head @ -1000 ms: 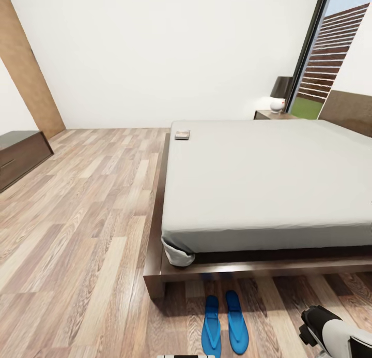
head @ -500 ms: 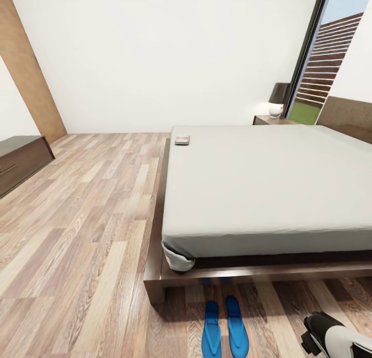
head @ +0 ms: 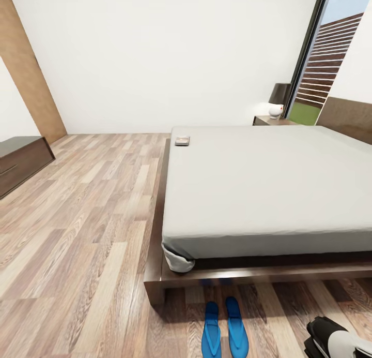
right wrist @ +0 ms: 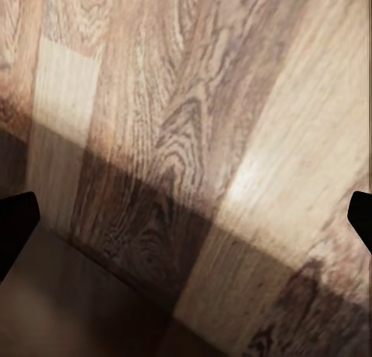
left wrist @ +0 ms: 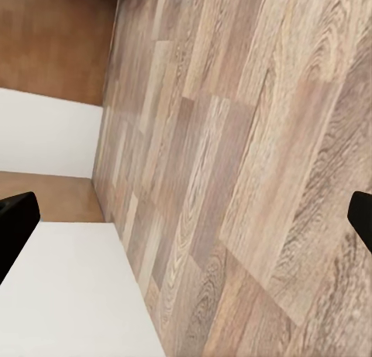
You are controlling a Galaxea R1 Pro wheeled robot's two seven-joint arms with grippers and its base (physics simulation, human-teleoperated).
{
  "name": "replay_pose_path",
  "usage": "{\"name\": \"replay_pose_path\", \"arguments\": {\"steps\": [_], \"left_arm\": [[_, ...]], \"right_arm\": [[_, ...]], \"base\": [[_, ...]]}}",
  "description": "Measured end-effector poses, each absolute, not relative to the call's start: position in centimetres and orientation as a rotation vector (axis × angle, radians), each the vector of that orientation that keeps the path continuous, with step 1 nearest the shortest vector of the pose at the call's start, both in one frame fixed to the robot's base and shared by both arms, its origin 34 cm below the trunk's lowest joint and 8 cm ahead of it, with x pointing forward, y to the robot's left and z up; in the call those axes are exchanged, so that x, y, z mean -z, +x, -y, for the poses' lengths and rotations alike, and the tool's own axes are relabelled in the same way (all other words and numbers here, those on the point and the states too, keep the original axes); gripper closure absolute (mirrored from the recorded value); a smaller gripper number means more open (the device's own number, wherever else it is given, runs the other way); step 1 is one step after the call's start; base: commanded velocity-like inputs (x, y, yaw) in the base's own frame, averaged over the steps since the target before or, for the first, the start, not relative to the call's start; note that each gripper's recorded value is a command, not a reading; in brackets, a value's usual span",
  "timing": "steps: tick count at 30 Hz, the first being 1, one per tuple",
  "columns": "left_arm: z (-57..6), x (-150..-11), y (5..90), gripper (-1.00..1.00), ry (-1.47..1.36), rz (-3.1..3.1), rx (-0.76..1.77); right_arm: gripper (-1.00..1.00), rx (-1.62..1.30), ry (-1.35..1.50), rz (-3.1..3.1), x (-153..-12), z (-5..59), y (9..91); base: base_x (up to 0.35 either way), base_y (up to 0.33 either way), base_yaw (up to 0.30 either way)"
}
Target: In the bedroom, move the book from the bed onto either nightstand, and place the two sandals side by side next to the bed.
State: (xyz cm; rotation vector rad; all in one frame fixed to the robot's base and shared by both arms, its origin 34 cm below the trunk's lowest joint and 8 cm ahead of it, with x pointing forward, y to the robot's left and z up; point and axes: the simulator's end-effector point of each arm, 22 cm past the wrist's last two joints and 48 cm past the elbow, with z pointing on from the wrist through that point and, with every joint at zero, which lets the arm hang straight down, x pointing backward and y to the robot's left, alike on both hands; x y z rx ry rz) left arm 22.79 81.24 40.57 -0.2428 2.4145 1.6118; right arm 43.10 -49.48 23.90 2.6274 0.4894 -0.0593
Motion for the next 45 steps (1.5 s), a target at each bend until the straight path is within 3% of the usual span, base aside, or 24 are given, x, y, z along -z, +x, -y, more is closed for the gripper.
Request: {"name": "replay_pose_path", "arguments": {"steps": [45], "left_arm": [[-79.9,-46.0,23.8,-1.00,-0.223,-2.449,-1.585]], "right_arm": [[-1.00,0.087,2.633,-0.513,-29.8,48.3,43.1]], "base": [[0.000,0.000,0.000]]}}
